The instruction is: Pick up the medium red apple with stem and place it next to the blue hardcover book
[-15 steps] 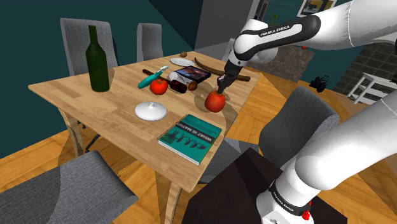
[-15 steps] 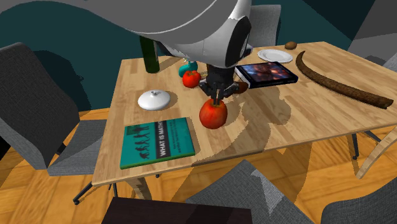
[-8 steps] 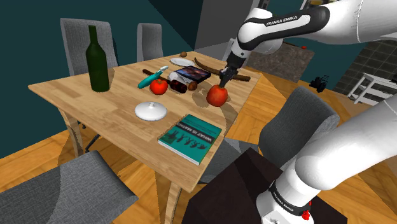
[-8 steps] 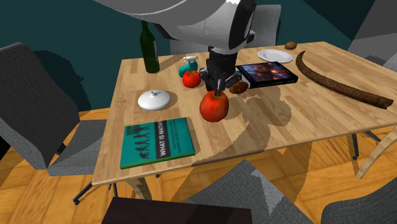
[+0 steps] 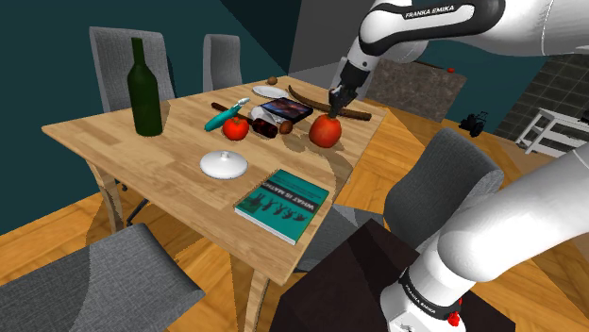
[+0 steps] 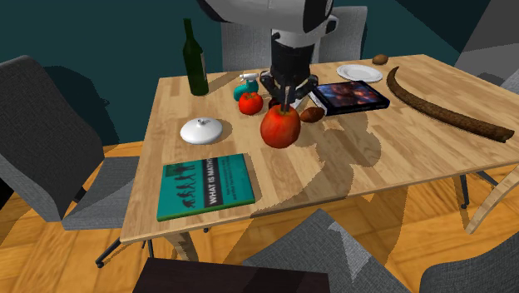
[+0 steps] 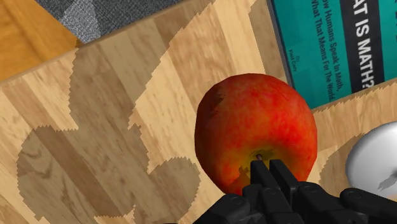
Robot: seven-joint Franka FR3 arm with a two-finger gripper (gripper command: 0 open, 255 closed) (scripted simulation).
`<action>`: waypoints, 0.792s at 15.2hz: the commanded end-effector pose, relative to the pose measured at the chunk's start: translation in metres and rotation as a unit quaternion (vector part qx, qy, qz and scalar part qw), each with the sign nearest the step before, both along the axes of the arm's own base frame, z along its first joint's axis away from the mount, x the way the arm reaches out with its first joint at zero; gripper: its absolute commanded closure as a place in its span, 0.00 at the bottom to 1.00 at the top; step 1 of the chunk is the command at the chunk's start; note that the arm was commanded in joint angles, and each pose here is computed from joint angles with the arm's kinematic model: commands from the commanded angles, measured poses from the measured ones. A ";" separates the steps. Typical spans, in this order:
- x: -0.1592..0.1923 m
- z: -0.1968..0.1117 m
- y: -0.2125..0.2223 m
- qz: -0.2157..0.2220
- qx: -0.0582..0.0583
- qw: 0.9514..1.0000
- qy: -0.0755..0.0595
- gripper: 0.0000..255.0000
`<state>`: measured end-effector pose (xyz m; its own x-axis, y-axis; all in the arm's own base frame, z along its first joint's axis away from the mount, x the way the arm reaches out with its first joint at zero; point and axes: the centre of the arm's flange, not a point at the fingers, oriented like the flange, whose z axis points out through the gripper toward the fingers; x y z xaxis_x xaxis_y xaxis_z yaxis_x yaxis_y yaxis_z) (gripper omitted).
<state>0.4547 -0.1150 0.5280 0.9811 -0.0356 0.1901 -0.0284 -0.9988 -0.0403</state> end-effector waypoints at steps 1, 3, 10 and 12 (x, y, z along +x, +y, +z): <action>-0.001 0.010 -0.001 0.000 0.000 1.000 0.000 1.00; -0.001 0.021 -0.001 0.000 0.000 1.000 0.000 1.00; 0.019 0.043 -0.018 0.000 0.000 1.000 0.000 1.00; 0.039 0.043 -0.035 0.000 0.000 1.000 0.000 1.00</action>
<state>0.4856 -0.1405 0.5710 0.9812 -0.0361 0.1897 -0.0288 -0.9987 -0.0415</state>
